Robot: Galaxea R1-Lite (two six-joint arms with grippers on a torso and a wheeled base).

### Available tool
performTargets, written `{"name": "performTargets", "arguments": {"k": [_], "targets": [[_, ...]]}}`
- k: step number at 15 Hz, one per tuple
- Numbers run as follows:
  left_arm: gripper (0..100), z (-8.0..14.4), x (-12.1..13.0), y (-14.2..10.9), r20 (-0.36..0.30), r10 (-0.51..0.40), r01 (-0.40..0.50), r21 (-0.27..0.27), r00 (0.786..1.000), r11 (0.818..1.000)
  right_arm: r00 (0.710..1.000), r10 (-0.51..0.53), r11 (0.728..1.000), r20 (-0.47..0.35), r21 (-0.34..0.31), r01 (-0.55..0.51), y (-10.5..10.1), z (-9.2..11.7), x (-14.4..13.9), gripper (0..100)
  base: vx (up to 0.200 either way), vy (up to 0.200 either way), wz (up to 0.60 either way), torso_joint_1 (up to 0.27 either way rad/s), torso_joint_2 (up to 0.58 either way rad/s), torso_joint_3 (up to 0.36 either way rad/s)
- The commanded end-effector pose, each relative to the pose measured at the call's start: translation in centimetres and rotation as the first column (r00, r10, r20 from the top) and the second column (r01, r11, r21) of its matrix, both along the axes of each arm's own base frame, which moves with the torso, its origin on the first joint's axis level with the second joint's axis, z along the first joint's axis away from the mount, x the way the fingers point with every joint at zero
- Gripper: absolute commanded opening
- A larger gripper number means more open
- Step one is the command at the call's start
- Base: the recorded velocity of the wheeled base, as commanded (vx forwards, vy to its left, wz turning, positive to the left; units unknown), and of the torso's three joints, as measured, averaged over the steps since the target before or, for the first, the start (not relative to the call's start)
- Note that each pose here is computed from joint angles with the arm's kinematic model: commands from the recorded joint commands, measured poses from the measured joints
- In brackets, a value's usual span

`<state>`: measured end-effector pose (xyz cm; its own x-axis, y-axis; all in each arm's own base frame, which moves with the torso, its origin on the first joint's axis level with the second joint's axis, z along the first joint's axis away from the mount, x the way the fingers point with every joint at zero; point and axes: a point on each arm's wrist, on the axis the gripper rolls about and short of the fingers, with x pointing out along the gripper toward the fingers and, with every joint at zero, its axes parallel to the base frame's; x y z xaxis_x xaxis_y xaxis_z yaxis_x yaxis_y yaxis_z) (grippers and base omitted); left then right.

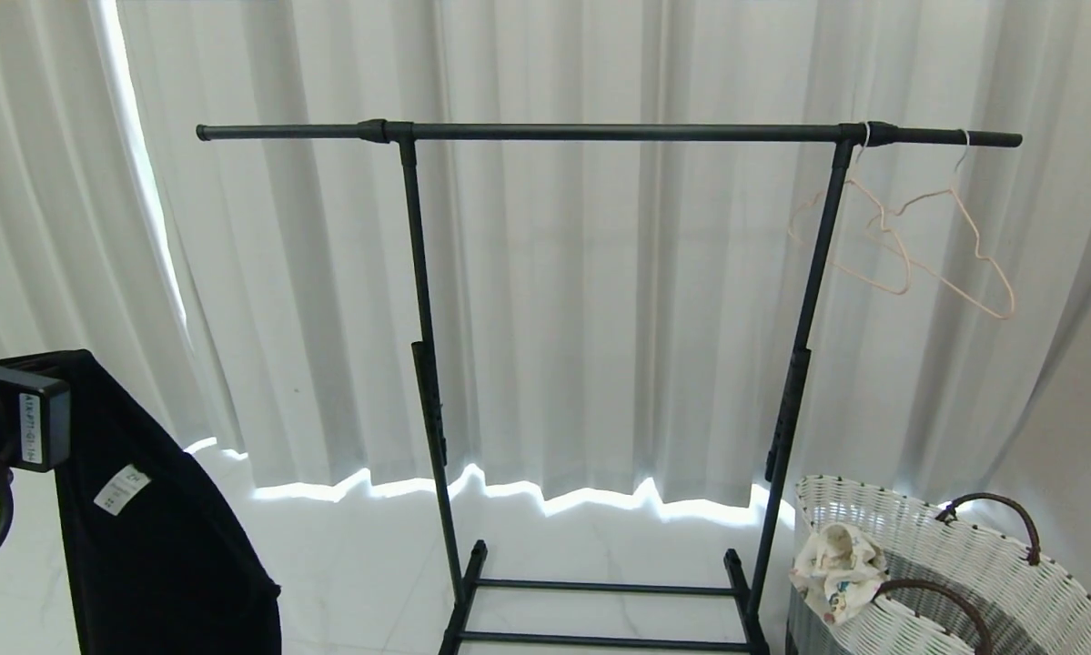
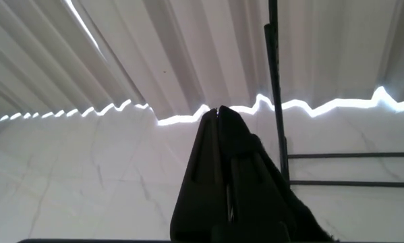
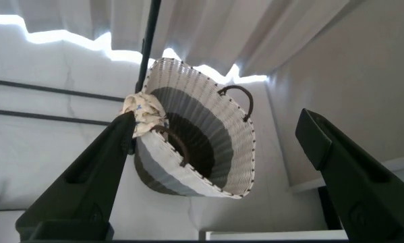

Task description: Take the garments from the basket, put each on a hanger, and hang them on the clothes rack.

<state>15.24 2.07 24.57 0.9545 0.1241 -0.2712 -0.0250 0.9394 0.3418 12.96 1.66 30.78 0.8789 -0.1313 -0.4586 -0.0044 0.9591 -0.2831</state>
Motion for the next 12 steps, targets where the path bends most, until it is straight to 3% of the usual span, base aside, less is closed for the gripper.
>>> {"name": "performTargets", "arguments": {"k": [1, 10, 12], "targets": [[0, 0.00, 0.02, 0.01, 0.000, -0.001, 0.001, 0.000, 1.000, 1.000, 1.000, 0.001, 1.000, 0.000, 0.000, -0.001, 0.01, 0.01, 0.01, 100, 0.000, 0.000, 0.00, 0.173, -0.46, -0.290], [0, -0.16, 0.21, 0.00, -0.009, -0.004, 0.004, -0.002, 1.000, 1.000, 1.000, -0.006, 1.000, -0.004, -0.004, 0.006, -0.02, -0.09, 0.07, 100, 0.000, 0.000, 0.00, 0.194, -0.47, -0.278], [0, -0.19, 0.25, 0.01, -0.010, -0.004, 0.004, -0.002, 1.000, 1.000, 1.000, -0.009, 1.000, -0.001, -0.004, 0.009, -0.03, -0.06, 0.14, 100, 0.000, 0.000, 0.00, 0.093, -0.20, -0.117]]}}
